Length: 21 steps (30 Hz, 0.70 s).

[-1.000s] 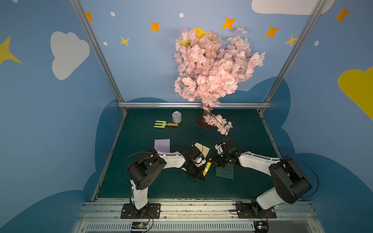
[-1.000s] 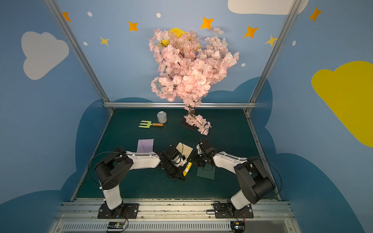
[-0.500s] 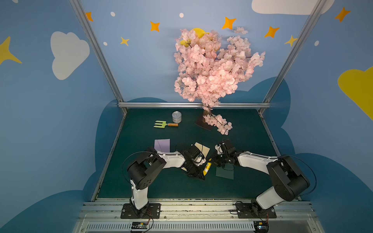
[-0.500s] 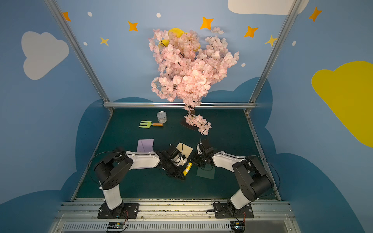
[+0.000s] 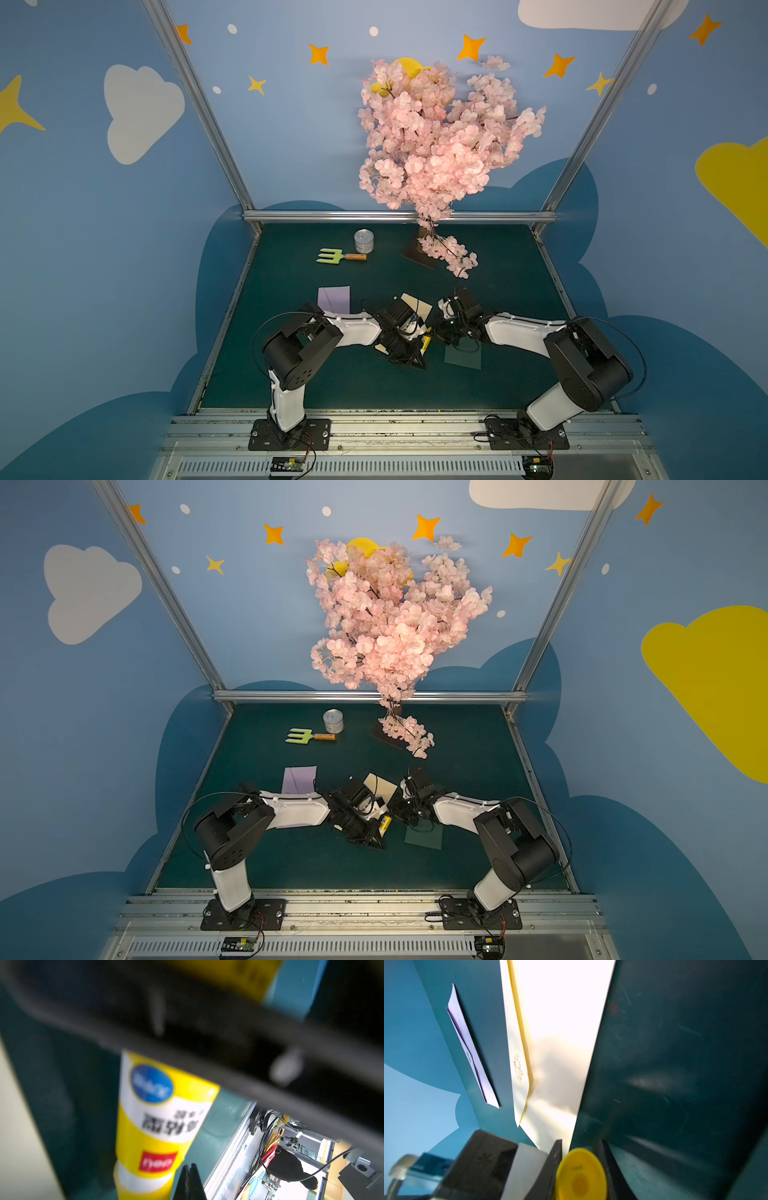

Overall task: Seal the envelope with a glue stick
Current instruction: Close the lid of the glue stick.

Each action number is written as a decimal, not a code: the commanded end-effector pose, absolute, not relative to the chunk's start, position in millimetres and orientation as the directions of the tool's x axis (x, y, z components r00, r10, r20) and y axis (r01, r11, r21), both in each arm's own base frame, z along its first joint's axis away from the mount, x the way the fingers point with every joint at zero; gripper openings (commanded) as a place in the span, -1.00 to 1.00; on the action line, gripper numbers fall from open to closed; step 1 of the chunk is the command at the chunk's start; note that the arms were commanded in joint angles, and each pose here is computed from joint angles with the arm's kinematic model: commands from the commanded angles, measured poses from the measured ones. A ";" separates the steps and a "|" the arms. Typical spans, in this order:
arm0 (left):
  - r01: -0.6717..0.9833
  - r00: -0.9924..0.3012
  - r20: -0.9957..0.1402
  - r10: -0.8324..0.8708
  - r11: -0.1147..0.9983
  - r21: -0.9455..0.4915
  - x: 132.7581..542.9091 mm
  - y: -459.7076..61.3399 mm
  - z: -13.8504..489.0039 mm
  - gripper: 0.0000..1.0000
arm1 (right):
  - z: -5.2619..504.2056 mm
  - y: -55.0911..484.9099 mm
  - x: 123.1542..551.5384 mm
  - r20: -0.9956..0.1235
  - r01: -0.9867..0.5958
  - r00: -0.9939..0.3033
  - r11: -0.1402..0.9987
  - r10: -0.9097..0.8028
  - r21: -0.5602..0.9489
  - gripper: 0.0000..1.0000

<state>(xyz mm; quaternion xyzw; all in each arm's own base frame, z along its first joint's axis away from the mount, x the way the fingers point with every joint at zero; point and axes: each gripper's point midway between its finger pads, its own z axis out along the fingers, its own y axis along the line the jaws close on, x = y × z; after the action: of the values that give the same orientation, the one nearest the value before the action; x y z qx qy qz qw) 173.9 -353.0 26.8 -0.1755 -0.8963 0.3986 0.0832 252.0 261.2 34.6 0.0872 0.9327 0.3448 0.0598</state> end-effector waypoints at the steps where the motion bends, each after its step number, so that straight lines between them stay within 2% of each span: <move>1: 0.251 -0.923 0.019 0.384 0.637 -0.729 171.9 -347.7 20.8 -0.95 | 35.0 270.0 251.8 -0.041 0.109 -0.982 0.735 0.183 0.669 -1.00; 7: 0.275 -0.919 0.000 0.395 0.640 -0.717 174.7 -340.6 23.0 -0.95 | 28.1 268.6 245.2 -0.021 0.096 -0.990 0.761 0.143 0.641 -1.00; 11: 0.278 -0.923 -0.038 0.383 0.595 -0.754 180.5 -343.0 48.1 -0.95 | 26.5 267.1 247.2 -0.022 0.102 -0.988 0.762 0.151 0.640 -1.00; 14: 0.290 -0.926 -0.072 0.371 0.575 -0.765 185.1 -344.2 67.3 -0.87 | 25.7 267.0 248.1 -0.021 0.105 -0.988 0.762 0.154 0.638 -1.00; 21: 0.288 -0.938 -0.098 0.333 0.588 -0.756 185.2 -324.1 93.4 -0.95 | 25.6 267.6 248.4 -0.017 0.107 -0.988 0.759 0.154 0.643 -1.00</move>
<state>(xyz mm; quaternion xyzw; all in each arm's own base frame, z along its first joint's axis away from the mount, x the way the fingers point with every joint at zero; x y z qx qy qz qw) 194.3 -337.8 93.3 -0.1790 -0.8836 0.4324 0.0144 249.0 268.2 29.5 0.0736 0.9337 0.3480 0.0420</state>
